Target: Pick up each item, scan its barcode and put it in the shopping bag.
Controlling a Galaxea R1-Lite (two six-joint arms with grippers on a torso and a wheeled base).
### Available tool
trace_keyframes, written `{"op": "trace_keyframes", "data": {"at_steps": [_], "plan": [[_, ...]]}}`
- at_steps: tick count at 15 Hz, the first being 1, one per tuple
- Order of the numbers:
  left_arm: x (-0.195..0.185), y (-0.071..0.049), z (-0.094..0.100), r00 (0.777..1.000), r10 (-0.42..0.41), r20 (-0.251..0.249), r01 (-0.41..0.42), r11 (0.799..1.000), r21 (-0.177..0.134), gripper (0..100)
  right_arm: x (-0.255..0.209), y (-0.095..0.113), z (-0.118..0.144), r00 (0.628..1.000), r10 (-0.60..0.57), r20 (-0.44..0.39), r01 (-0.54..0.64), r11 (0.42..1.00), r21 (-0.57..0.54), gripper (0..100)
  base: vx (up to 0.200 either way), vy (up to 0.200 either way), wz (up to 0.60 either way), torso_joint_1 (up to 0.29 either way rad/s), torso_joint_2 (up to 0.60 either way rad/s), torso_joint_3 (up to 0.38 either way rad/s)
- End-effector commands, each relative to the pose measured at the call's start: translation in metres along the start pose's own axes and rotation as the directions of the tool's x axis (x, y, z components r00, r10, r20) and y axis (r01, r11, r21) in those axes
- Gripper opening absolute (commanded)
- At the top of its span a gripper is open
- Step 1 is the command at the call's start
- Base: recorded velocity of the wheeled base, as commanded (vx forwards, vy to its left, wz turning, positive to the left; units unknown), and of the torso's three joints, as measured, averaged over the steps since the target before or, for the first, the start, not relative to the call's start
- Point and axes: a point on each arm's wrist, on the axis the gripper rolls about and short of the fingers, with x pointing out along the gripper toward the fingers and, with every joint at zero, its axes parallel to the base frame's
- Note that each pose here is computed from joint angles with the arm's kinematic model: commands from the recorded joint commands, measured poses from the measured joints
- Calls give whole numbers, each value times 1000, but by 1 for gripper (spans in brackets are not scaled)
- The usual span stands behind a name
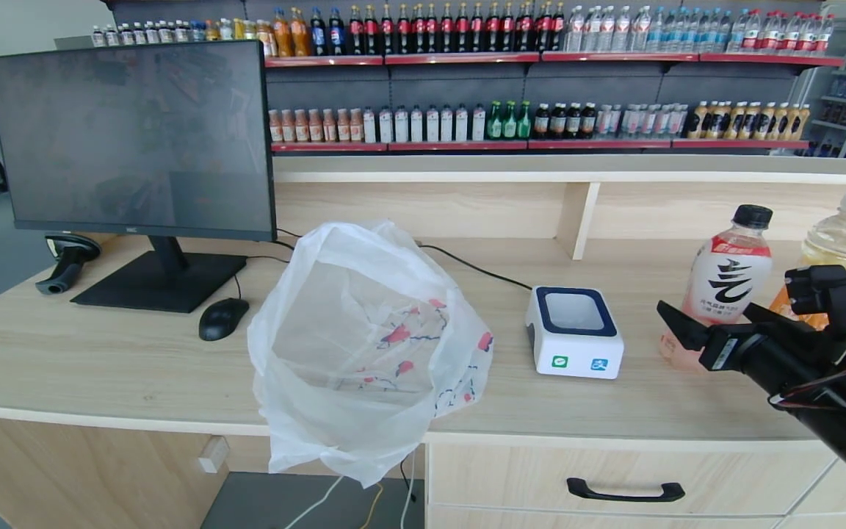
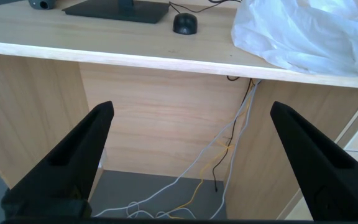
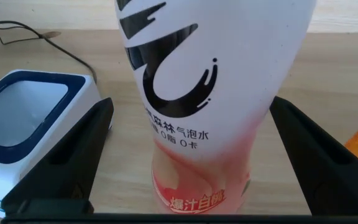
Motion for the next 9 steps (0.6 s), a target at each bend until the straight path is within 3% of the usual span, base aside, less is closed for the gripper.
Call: {"op": "trace_keyframes", "data": {"at_steps": [1,9], "plan": [[0,0,0,1000,0,1,0,1000,0,100,7,-1,-4,1000,-1,-11,1,1000,1,100,0,0,0,0,0,0],[0,0,0,1000,2,1,-2,1000,0,100,21,-5,-9,1000,-22,11,22,1000,1,100,0,0,0,0,0,0]]}}
